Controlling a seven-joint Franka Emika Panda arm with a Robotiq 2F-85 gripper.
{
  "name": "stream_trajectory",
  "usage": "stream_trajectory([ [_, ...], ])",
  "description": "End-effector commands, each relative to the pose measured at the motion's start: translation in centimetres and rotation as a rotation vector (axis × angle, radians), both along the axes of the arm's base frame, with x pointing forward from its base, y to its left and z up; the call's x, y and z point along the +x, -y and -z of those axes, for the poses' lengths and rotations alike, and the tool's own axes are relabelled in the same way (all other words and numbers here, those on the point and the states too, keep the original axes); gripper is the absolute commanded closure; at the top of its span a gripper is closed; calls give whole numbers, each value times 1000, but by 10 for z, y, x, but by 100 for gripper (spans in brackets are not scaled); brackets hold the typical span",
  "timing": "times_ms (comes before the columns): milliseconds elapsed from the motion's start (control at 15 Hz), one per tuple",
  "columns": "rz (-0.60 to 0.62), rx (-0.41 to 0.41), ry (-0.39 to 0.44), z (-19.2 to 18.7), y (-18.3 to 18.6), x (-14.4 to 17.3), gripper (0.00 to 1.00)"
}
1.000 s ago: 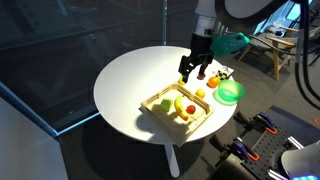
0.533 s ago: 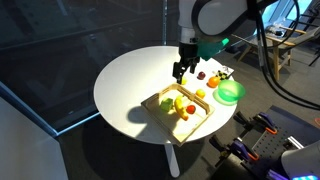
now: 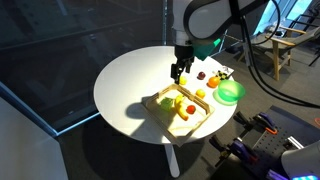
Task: Remove the light green block from the wooden tray and put it on the table
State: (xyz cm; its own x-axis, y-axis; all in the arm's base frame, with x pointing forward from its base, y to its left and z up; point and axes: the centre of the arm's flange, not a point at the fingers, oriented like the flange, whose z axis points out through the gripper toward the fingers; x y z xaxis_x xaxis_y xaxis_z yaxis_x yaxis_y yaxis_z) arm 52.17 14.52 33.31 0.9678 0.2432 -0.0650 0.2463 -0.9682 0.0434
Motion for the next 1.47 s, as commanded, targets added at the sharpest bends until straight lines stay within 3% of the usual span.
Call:
stream_trajectory([
  [0, 0, 0, -2, 1, 0, 0, 0],
  [533, -8, -2, -4, 7, -1, 0, 0],
  [867, -45, 6, -13, 44, -5, 8, 0],
  [1400, -123, 38, 46, 96, -11, 28, 0],
])
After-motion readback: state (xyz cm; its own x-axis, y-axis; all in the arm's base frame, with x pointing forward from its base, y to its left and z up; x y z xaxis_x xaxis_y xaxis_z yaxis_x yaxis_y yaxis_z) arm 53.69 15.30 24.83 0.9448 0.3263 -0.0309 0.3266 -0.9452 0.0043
